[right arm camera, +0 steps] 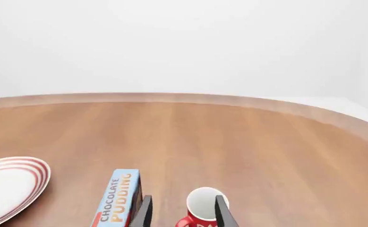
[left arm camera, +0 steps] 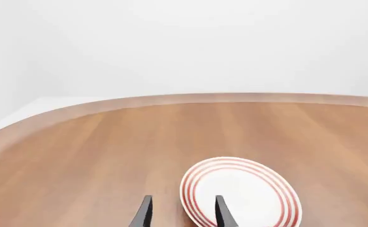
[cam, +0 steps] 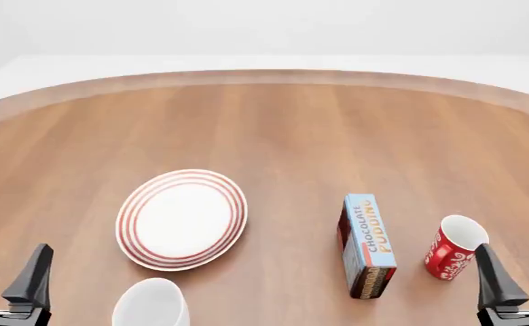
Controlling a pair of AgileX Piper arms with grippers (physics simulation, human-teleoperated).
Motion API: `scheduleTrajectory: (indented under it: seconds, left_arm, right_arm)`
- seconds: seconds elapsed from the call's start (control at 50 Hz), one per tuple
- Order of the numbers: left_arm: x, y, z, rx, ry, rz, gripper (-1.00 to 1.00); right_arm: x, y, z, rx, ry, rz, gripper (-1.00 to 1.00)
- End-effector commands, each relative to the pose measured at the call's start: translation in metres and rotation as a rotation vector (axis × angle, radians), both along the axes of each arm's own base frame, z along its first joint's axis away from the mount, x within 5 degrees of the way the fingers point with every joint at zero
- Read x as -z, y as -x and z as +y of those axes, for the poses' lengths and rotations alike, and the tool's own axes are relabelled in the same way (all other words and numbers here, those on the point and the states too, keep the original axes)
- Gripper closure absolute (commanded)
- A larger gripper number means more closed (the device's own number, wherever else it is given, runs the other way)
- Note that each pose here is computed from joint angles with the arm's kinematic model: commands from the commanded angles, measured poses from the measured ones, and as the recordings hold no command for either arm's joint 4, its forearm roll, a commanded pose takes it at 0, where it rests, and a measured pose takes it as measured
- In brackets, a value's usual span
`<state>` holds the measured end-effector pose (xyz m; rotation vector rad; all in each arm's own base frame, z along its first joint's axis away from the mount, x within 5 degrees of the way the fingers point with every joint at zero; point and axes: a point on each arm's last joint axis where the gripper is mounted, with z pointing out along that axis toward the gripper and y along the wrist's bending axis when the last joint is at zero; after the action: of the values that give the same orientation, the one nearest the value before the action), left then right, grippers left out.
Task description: Pick up the white mug and put it on the plate, and put the chocolate pudding to the right of the plate.
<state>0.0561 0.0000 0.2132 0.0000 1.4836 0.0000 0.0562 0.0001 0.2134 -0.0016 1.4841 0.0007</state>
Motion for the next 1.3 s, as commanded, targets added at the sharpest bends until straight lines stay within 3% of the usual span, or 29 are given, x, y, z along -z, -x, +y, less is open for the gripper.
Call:
scheduleTrajectory:
  seconds: [0.02, 0.6, 0.84, 1.08, 1.1, 1.3]
  left_arm:
    - [0.0, 0.0, 0.0, 0.0, 0.0, 0.0, -1.0]
    - [0.0, 0.0, 0.0, 0.0, 0.0, 0.0, -1.0]
    - [0.0, 0.0, 0.0, 0.0, 0.0, 0.0, -1.0]
    - [0.0, 0.0, 0.0, 0.0, 0.0, 0.0, -1.0]
    - [0.0, 0.0, 0.0, 0.0, 0.0, 0.0, -1.0]
    - [0.0, 0.0, 0.0, 0.0, 0.0, 0.0, -1.0]
  right_arm:
    - [0.0, 0.0, 0.0, -0.003, 0.0, 0.005, -1.0]
    - [-0.021, 0.005, 0.006, -0.117, 0.068, 0.021, -1.0]
    - [-0.051, 0.008, 0.009, -0.18, 0.139, 0.002, -1.0]
    - [-0.069, -0.003, 0.016, -0.254, 0.136, 0.016, -1.0]
    - [-0.076, -0.004, 0.017, -0.262, 0.158, 0.019, -1.0]
    - [-0.096, -0.013, 0.023, -0.314, 0.17, 0.058, -1.0]
